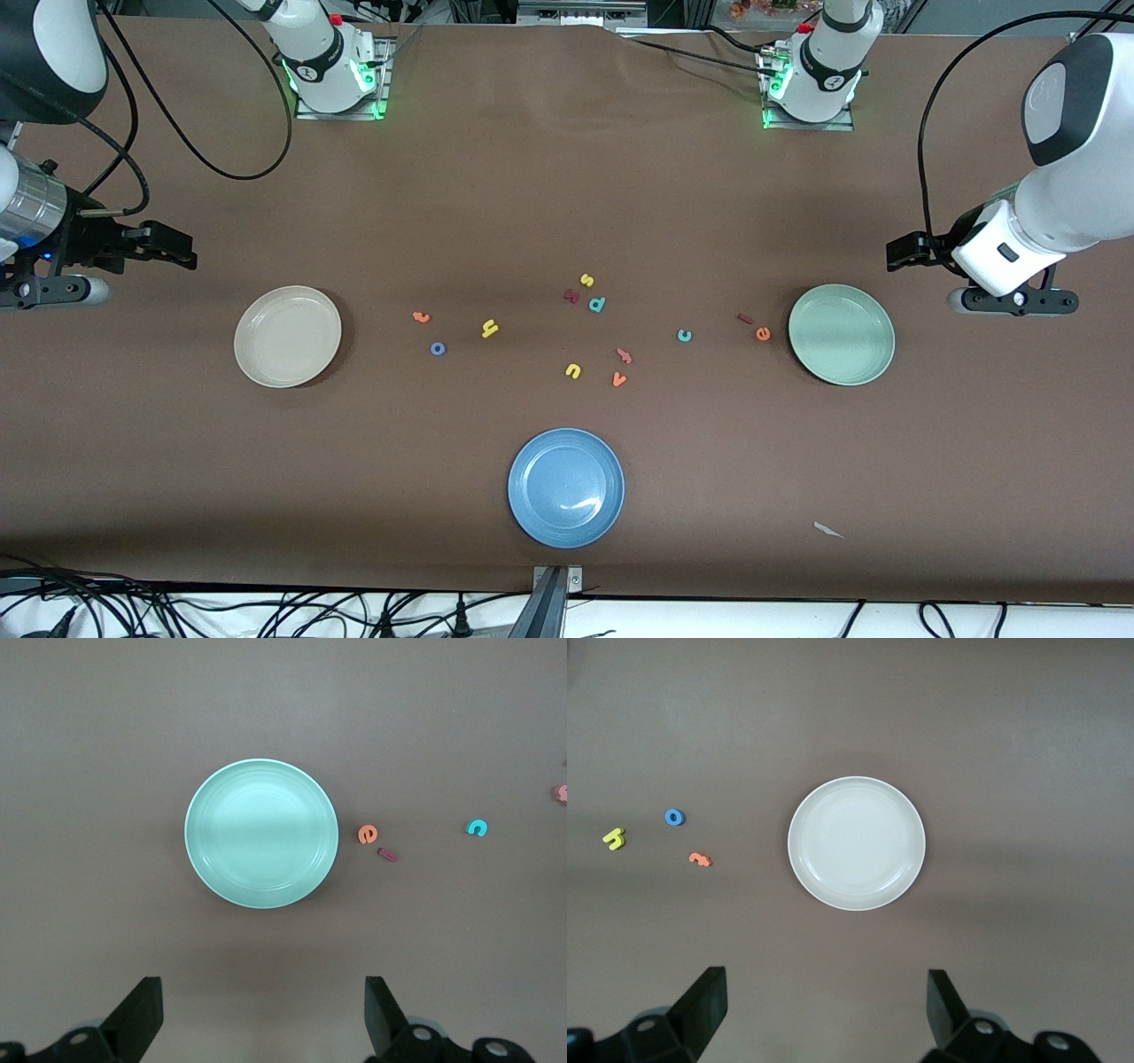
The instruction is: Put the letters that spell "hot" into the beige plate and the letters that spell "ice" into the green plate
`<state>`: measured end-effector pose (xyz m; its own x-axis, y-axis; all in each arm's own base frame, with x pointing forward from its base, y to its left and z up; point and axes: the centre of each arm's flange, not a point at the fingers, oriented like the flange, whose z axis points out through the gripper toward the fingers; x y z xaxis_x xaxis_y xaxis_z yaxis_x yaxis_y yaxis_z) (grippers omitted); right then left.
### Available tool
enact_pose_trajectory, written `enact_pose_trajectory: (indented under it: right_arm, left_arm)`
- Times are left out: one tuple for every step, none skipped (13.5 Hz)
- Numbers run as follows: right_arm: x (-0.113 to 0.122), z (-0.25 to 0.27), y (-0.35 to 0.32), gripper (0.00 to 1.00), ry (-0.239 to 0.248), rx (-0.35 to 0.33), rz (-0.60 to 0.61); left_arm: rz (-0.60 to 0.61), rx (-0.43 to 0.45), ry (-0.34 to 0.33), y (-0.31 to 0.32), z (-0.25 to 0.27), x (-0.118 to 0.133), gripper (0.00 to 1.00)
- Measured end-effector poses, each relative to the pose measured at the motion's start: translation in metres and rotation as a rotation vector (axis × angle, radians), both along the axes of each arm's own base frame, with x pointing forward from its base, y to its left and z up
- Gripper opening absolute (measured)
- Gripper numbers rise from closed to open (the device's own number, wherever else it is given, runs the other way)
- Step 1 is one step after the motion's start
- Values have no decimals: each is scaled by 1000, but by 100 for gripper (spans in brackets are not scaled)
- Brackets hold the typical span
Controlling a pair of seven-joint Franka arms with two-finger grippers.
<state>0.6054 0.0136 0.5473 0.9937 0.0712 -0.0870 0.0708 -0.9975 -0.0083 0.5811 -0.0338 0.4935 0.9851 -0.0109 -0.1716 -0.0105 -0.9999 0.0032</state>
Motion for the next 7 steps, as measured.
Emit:
enact_pose_trajectory:
  right_arm:
    - [0,0,0,100,0,0,0]
    - [0,0,0,100,0,0,0]
    - [0,0,0,100,0,0,0]
    - [0,0,0,100,0,0,0]
    - [0,0,0,100,0,0,0]
    - [0,0,0,100,0,0,0]
    - [0,0,0,100,0,0,0]
  left_arm:
    - [-1,0,1,-1,-1,0,100]
    - [-1,0,0,-2,-1,0,100]
    - [-1,0,0,-2,-2,0,100]
    - [-1,0,0,-2,-2,0,100]
    - [-1,0,0,-2,-2,0,100]
    - [-1,0,-1,-2,-2,0,100]
    - [-1,0,-1,-2,-2,0,100]
